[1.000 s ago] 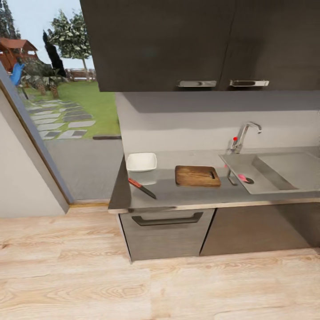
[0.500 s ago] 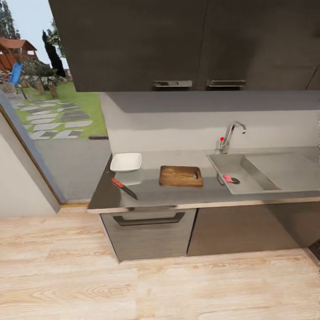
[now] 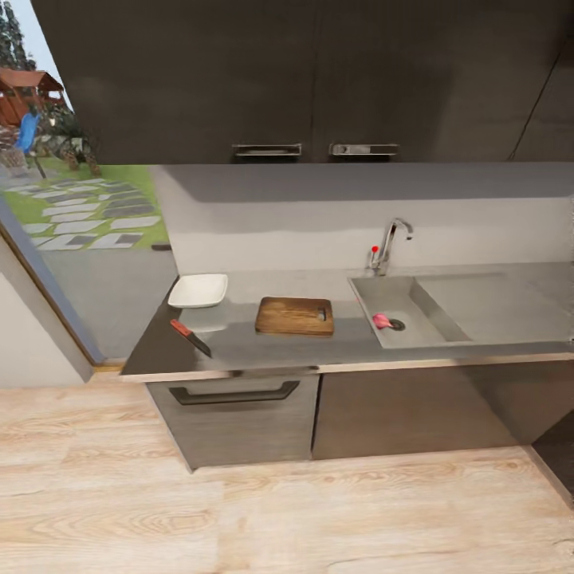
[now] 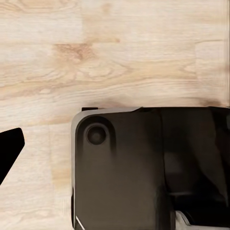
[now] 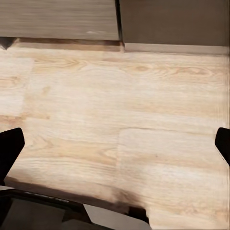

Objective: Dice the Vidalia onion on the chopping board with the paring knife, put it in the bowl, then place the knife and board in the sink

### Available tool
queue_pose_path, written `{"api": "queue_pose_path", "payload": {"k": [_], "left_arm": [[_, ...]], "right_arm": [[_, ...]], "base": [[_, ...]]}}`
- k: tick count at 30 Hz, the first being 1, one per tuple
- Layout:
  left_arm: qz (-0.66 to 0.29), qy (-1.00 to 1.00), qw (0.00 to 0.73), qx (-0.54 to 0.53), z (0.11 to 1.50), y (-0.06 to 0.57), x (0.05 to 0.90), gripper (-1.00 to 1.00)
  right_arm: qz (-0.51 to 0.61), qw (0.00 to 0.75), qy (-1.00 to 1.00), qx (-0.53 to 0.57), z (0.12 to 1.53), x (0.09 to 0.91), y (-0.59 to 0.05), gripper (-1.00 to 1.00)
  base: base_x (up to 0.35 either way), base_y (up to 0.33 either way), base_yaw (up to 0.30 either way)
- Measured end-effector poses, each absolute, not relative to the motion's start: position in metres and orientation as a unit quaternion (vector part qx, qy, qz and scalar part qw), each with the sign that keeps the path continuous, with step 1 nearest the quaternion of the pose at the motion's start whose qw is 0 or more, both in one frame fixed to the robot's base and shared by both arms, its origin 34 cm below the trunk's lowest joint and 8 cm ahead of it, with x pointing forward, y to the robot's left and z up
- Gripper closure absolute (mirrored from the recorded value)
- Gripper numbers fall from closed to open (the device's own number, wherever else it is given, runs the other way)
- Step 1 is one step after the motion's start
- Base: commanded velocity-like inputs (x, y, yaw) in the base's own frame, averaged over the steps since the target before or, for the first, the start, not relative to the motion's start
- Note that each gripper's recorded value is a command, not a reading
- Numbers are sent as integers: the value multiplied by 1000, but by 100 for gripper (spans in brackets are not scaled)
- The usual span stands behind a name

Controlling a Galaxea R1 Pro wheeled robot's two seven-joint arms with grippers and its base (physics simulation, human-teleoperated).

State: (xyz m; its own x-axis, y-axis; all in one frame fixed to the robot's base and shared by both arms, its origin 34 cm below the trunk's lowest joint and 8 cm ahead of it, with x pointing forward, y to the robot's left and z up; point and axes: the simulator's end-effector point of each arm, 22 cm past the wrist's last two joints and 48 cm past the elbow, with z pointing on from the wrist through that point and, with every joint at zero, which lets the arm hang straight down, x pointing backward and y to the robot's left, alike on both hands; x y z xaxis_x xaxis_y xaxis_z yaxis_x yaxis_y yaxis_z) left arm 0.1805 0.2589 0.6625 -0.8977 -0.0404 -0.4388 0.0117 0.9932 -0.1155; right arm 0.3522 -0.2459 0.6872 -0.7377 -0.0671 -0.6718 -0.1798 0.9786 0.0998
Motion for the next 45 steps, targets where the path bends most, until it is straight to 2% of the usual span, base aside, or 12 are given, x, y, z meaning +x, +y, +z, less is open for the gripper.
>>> {"api": "queue_pose_path", "payload": {"k": [37,45], "left_arm": [[-57,973,226,-7,662,259,180,-100],[-58,973,224,-7,662,259,179,-100]], "right_arm": [[78,355,929,-66,687,351,-246,-100],[79,354,930,-66,686,350,-246,-100]], "base": [[0,-322,0],[-5,-322,91]]}}
